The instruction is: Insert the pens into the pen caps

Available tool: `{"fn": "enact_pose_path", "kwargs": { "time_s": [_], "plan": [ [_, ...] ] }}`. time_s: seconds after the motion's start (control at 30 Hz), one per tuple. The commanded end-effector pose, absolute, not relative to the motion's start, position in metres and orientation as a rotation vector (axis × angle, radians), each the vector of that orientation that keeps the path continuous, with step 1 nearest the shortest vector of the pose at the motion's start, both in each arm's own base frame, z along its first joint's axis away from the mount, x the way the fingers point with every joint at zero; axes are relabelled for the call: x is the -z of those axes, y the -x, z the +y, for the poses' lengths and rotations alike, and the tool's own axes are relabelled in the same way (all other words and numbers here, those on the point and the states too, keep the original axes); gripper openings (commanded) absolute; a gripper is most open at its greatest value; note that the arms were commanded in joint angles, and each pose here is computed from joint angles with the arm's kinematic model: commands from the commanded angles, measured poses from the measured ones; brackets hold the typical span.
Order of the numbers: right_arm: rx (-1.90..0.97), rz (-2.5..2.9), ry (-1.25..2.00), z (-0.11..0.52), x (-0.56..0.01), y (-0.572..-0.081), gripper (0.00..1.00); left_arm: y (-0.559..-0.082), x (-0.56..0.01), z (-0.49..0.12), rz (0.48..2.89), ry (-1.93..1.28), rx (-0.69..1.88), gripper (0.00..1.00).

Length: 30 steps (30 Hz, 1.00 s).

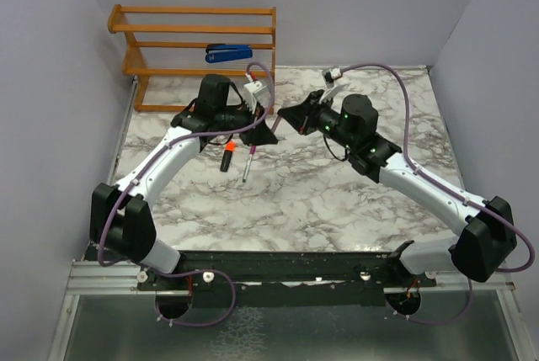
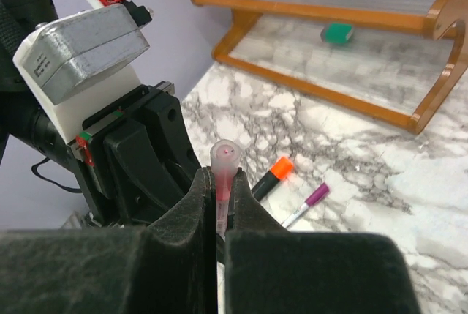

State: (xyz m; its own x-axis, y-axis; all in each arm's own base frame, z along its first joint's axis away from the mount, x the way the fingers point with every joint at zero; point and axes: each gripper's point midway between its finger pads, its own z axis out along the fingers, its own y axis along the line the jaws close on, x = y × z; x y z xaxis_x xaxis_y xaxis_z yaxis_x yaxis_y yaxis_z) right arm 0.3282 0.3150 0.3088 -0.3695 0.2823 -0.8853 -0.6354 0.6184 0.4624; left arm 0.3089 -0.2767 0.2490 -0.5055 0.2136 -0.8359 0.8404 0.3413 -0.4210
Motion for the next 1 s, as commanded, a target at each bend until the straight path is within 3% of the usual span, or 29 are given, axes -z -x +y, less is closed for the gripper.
{"fn": "enact_pose_path", "kwargs": {
  "time_s": [0.0, 0.07, 0.13, 0.2, 0.33, 0.53, 0.77, 0.97],
  "plan": [
    [-1.059, 2.269, 0.63, 0.334, -0.18, -0.218, 0.0, -0.377, -0.314, -0.239, 1.616, -0.729, 0.787, 0.0],
    [-1.03, 2.212, 0.605, 0.34, -0.196, -0.236, 0.1, -0.369, -0.293, -0.233, 1.668, -0.72, 0.778, 0.0],
    [-0.999, 2.157, 0.579, 0.345, -0.211, -0.255, 0.3, -0.362, -0.273, -0.228, 1.726, -0.709, 0.773, 0.0],
    [-0.959, 2.084, 0.539, 0.346, -0.232, -0.279, 0.61, -0.356, -0.256, -0.223, 1.767, -0.72, 0.744, 0.0],
    [-0.828, 1.924, 0.417, 0.327, -0.294, -0.326, 0.89, -0.349, -0.216, -0.209, 1.893, -0.732, 0.674, 0.0],
    [-0.57, 1.753, 0.311, 0.262, -0.352, -0.337, 0.99, -0.332, -0.157, -0.201, 2.107, -0.717, 0.637, 0.0],
    [-0.455, 1.821, 0.311, 0.217, -0.32, -0.304, 0.99, -0.291, -0.05, -0.225, 2.575, -0.74, 0.463, 0.0],
    [-0.381, 1.89, 0.312, 0.19, -0.292, -0.283, 1.0, -0.292, -0.016, -0.24, 2.715, -0.65, 0.347, 0.0]
  ]
}}
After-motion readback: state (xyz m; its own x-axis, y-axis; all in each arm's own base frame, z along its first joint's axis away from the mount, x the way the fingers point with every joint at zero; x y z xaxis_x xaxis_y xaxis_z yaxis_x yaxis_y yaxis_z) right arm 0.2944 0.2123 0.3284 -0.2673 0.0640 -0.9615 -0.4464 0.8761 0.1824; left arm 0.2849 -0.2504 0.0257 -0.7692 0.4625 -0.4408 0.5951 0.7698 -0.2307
